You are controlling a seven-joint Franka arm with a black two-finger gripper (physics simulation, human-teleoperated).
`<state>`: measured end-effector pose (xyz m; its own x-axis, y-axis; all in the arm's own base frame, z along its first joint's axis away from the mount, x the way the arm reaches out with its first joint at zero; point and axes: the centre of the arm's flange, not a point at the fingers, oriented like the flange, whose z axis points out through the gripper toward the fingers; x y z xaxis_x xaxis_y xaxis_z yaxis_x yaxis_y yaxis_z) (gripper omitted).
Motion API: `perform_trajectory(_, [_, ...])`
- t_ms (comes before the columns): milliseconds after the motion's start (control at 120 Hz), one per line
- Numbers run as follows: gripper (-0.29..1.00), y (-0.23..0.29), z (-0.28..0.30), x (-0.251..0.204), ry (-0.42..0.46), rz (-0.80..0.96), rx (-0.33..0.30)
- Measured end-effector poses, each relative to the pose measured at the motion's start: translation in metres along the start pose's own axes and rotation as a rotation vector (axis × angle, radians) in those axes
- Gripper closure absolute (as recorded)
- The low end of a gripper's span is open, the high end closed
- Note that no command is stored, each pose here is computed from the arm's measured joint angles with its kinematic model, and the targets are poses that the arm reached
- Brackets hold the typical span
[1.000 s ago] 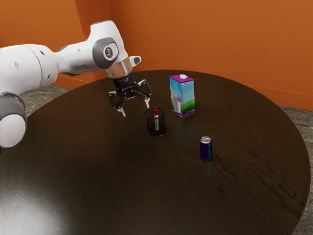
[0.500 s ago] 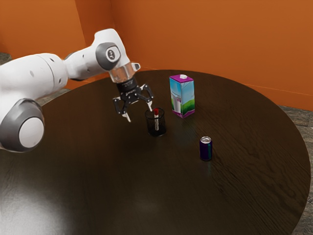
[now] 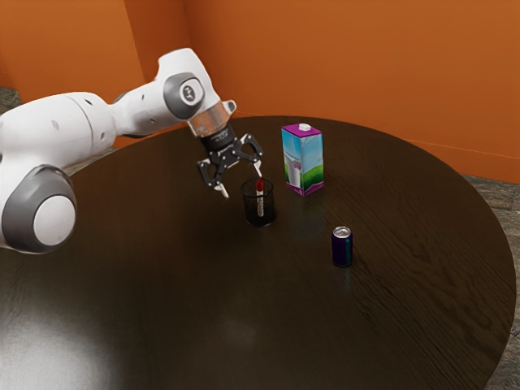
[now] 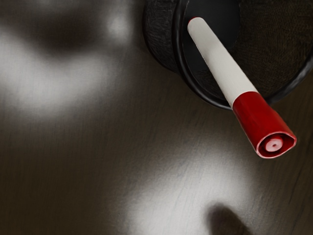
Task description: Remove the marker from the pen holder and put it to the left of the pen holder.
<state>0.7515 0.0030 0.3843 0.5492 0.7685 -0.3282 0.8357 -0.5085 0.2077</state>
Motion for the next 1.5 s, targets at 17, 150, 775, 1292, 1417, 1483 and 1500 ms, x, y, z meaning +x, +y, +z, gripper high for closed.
perform_trajectory(17, [0.0,0.001,-0.001,0.0,0.006,0.002,-0.008])
perform_trajectory(150, [0.0,0.008,0.002,0.01,0.045,0.008,-0.067])
perform_trajectory(775, [0.31,0.016,0.032,0.044,0.058,0.016,-0.152])
perform_trajectory(1292, [0.63,0.013,0.038,0.044,0.029,0.005,-0.144])
perform_trajectory(1417, [0.68,0.013,0.037,0.043,0.023,0.002,-0.144])
perform_trajectory(1483, [0.71,0.012,0.037,0.044,0.024,0.0,-0.142])
perform_trajectory(1500, [0.72,0.012,0.037,0.044,0.024,0.0,-0.142])
